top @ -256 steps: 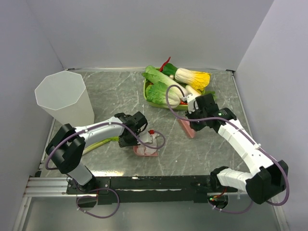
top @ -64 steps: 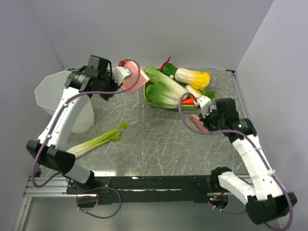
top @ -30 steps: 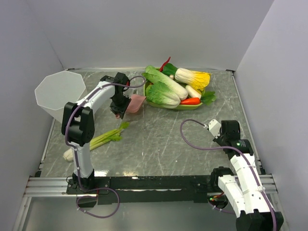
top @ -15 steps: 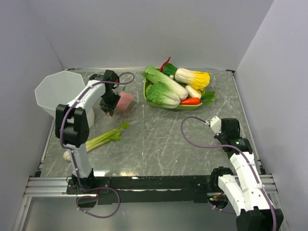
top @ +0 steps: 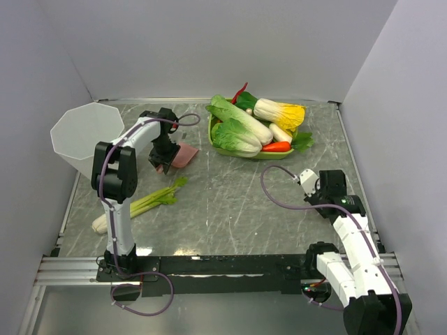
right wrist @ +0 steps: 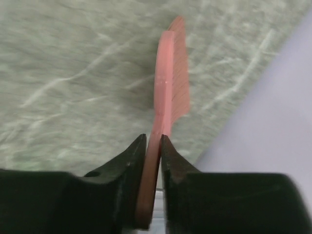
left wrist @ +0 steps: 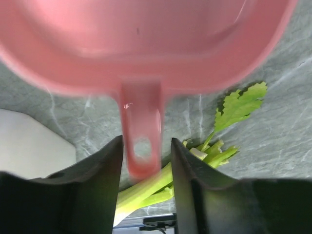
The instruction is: Sweep away the paper scraps from the table
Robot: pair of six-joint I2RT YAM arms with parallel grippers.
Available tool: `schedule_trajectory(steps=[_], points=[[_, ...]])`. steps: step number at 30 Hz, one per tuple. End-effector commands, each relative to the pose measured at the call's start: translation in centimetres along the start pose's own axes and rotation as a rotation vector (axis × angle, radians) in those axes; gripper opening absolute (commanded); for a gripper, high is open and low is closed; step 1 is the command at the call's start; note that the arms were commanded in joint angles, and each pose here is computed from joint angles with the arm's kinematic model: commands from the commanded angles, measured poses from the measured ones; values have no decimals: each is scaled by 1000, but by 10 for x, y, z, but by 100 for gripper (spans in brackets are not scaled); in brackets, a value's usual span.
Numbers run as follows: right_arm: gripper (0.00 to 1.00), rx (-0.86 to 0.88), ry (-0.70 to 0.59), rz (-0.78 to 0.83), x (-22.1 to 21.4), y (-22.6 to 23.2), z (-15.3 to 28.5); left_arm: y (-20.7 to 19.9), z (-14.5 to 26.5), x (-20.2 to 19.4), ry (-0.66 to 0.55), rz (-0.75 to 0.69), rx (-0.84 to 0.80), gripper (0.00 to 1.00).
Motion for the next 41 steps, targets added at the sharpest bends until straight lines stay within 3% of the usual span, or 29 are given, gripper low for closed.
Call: schedule_trajectory(steps=[1,9,11,12,16,17,18,19,23,25,26,30,37,41], points=[[38,222,-29,-43,-1,37,7,-3,8,-2,-31,6,-26,50],[70,309,-125,-35,25,32,40,-11,28,-4,-78,-8,-73,62],[77,357,-145,-47,31,36,49,-13,39,-2,-119,-22,-86,63],[80,363,-172,-55,38,33,56,-14,43,-2,-137,-37,-93,70],[99,419,-220,-117,55,33,68,-19,66,3,-256,-61,-110,75],[99,435,-220,-161,61,33,68,-20,71,7,-295,-69,-121,75],[100,418,-247,-180,70,27,71,-24,78,10,-333,-90,-147,94],[100,409,-256,-204,75,22,71,-30,97,12,-411,-109,-184,96],[100,267,-333,-437,110,-12,73,-33,161,30,-756,-137,-148,96],[100,104,-333,-569,116,-42,71,-32,186,32,-908,-163,-108,97],[100,67,-328,-646,123,-54,72,-29,192,30,-940,-150,-78,96],[100,-59,-339,-692,137,-87,78,-19,209,28,-1054,-92,9,97],[100,-126,-524,-782,186,-135,118,0,254,26,-1240,148,47,97],[100,-151,-640,-801,217,-165,149,18,271,25,-1274,216,80,96]])
Point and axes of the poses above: each gripper's point midway between its finger pads, its own z axis back along the fingers, its own y axis along the line the jaws close on, x = y × z, the point moved 3 cm from there along z, back along the fingers, and after that the axes turned 1 degree about -z, right-handed, at the moved point
